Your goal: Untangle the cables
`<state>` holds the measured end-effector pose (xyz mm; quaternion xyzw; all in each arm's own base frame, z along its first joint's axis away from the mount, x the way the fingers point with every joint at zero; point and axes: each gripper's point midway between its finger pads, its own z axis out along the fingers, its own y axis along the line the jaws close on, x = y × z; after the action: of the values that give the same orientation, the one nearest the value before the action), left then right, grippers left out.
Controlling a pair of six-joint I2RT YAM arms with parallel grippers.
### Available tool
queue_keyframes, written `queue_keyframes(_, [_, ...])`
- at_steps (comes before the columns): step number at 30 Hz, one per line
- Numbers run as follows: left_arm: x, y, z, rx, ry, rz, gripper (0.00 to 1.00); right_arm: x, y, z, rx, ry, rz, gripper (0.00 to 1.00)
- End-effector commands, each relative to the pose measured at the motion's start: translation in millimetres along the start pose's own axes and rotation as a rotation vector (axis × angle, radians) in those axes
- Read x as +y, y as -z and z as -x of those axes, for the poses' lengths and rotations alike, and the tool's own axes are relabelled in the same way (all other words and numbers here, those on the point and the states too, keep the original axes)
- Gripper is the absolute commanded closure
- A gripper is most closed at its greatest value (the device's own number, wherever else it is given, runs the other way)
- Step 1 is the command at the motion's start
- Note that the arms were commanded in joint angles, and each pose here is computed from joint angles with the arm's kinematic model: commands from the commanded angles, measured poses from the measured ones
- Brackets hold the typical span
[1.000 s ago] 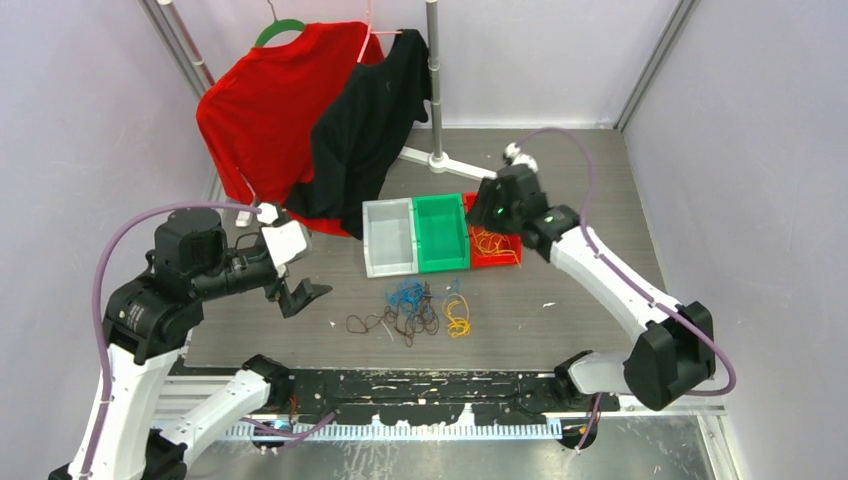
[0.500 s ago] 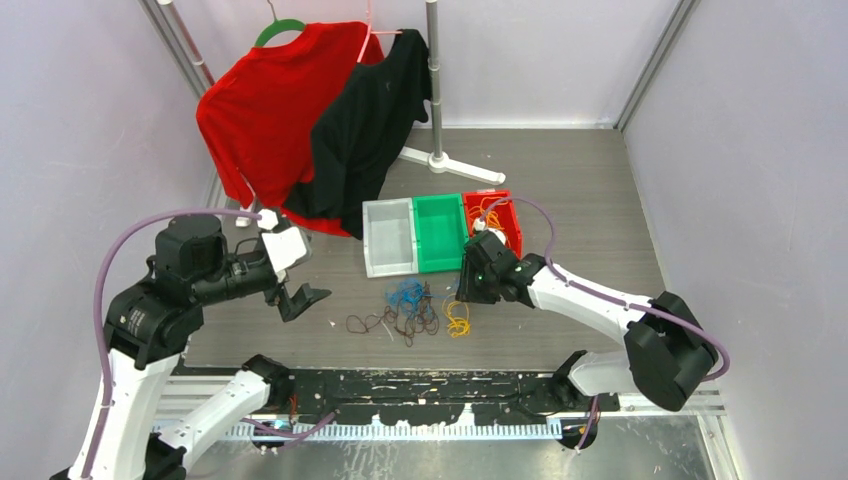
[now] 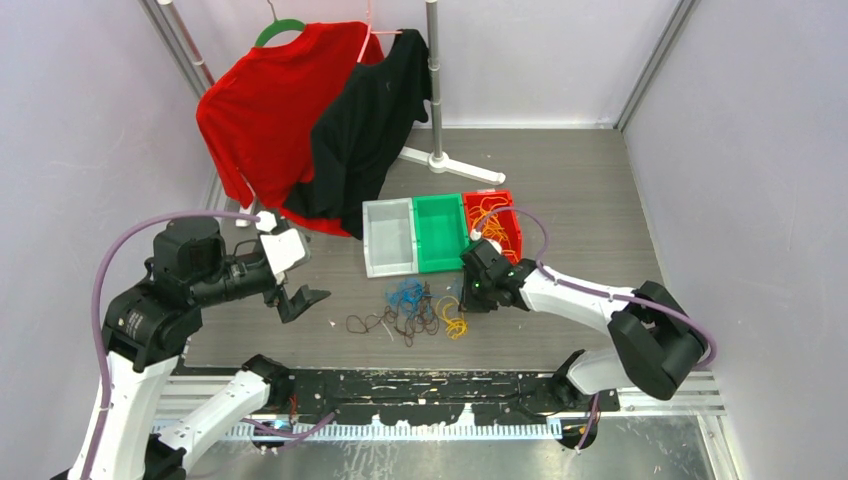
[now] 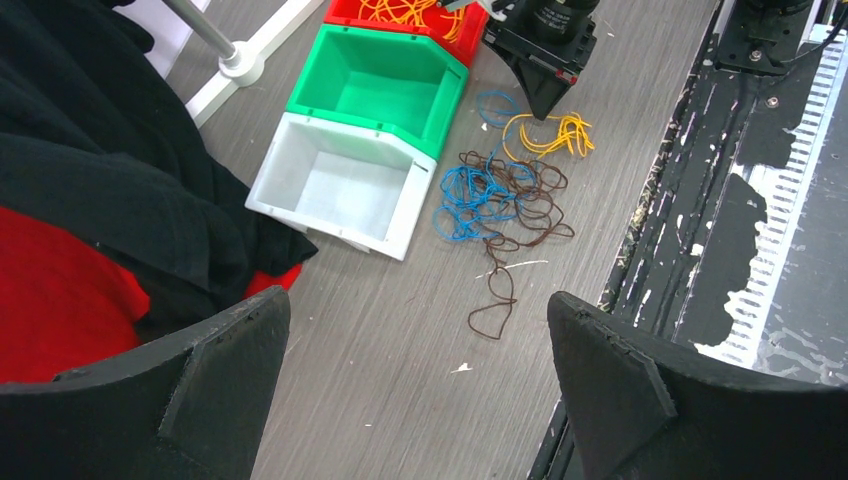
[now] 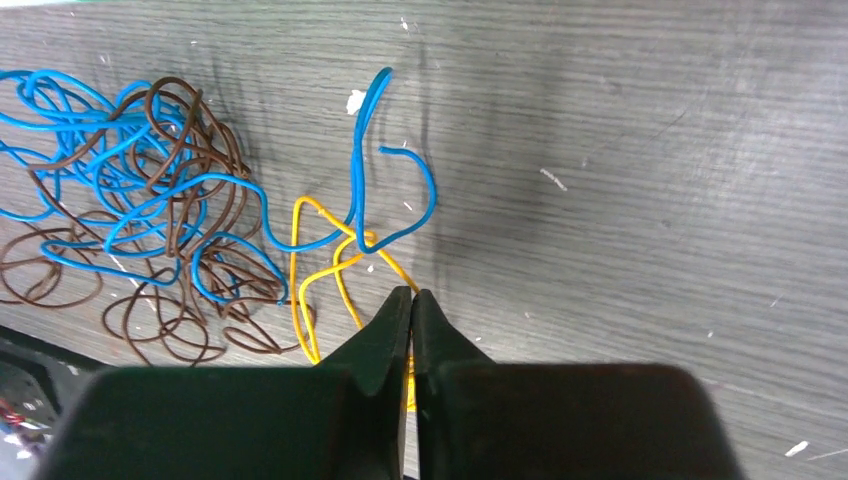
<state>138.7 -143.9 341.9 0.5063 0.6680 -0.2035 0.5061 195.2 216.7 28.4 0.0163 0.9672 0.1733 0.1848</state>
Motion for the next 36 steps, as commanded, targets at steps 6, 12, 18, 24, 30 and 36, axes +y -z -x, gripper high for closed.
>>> queue_keyframes(6, [-4.7,1.0,7.5,-0.047,-0.026,-0.018,0.00,53.4,69.4,34.9,-0.121,0.046,0.189,0.99])
queue_keyframes(12, [-7.9,-3.6,4.5,-0.054,-0.021,-0.038,0.01,62.9,103.7,43.3,-0.139,0.095,0.206,0.95])
queue_keyframes(18, [-8.0,-2.4,4.8,-0.054,-0.023,-0.036,0.00,33.7,69.2,11.2,-0.059,0.054,0.095,0.47])
queue_keyframes(24, [-8.7,-1.9,2.4,-0.043,-0.023,-0.038,0.01,22.4,32.8,-18.6,-0.019,0.031,0.015,0.52])
queue_keyframes(30, [-8.9,-0.2,3.6,-0.044,-0.022,-0.036,0.01,17.0,17.6,-22.5,-0.020,0.029,-0.016,0.81])
queue_keyframes(36, [-10.6,0.0,0.2,-0.033,-0.025,-0.042,0.00,34.4,51.8,-4.7,-0.067,0.066,0.038,0.99])
